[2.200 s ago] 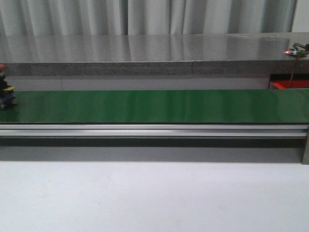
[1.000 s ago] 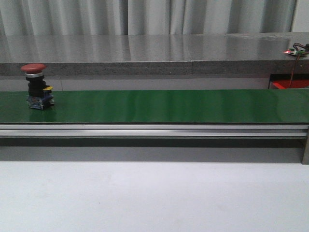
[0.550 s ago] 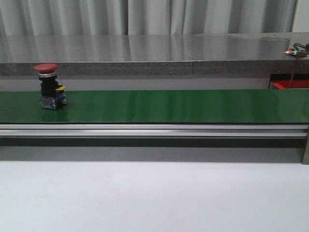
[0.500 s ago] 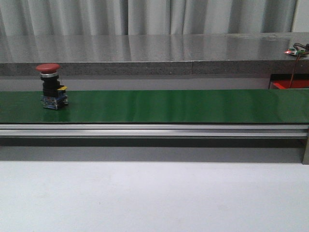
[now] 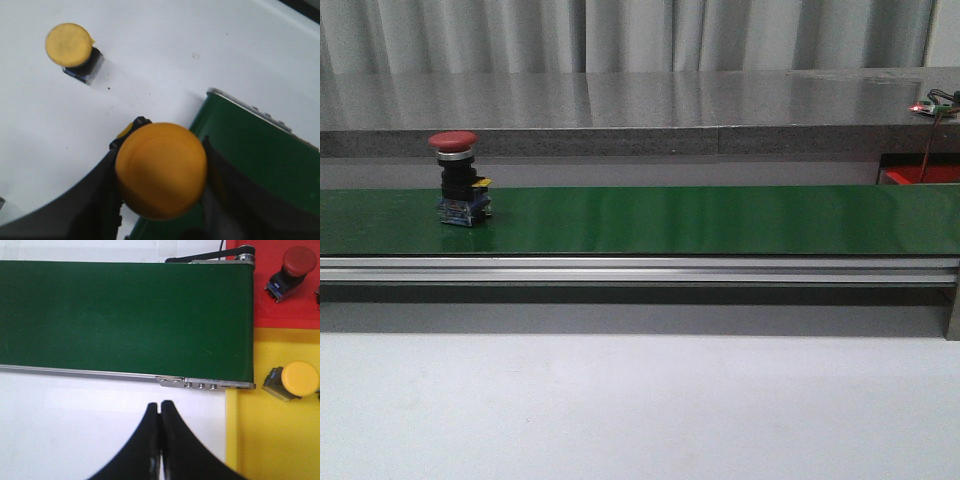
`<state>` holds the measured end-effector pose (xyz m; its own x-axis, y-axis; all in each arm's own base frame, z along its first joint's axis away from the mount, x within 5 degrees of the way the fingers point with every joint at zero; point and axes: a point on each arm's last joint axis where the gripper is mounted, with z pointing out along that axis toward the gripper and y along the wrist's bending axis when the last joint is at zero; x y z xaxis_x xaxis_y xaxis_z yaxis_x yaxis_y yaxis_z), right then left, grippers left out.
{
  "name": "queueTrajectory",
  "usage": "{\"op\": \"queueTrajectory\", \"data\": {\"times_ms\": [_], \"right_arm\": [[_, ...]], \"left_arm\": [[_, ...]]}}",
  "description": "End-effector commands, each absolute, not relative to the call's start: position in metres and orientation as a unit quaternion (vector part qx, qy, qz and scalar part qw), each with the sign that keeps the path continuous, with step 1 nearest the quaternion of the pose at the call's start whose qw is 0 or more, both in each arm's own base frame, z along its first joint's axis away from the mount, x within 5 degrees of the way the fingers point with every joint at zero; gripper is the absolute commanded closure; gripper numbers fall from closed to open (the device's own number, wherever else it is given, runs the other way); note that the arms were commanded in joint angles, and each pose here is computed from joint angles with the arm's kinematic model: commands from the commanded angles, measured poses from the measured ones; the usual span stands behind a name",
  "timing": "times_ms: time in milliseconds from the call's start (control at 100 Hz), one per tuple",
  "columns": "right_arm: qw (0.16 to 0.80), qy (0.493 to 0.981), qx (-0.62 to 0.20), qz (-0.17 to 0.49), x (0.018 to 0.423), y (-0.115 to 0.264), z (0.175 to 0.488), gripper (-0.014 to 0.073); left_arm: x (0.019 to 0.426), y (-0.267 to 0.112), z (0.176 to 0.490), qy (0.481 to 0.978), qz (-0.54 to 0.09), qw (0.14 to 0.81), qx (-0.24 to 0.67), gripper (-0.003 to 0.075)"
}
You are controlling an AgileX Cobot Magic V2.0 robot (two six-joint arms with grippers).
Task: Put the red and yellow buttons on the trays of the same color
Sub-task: 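Carry the yellow button over the belt and lower it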
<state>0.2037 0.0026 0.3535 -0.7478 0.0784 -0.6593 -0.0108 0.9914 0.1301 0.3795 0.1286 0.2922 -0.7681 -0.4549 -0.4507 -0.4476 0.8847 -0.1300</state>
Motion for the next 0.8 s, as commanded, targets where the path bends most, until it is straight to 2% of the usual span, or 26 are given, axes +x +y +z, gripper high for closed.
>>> {"op": "queueTrajectory", "data": {"times_ms": [0, 390, 790], "right_arm": [[0.394, 0.917, 0.016, 0.064, 0.202, 0.003, 0.368, 0.0669], [0.394, 0.917, 0.016, 0.064, 0.202, 0.003, 0.368, 0.0669], [0.394, 0.917, 0.016, 0.064, 0.202, 0.003, 0.368, 0.0669]], "left_arm": [[0.371, 0.114, 0.331, 0.934, -0.007, 0.288, -0.210, 0.0582], [0.377, 0.071, 0.334, 0.948, -0.031, 0.283, -0.140, 0.0582], [0.382, 0.060, 0.322, 0.956, -0.047, 0.262, -0.127, 0.0582]]}}
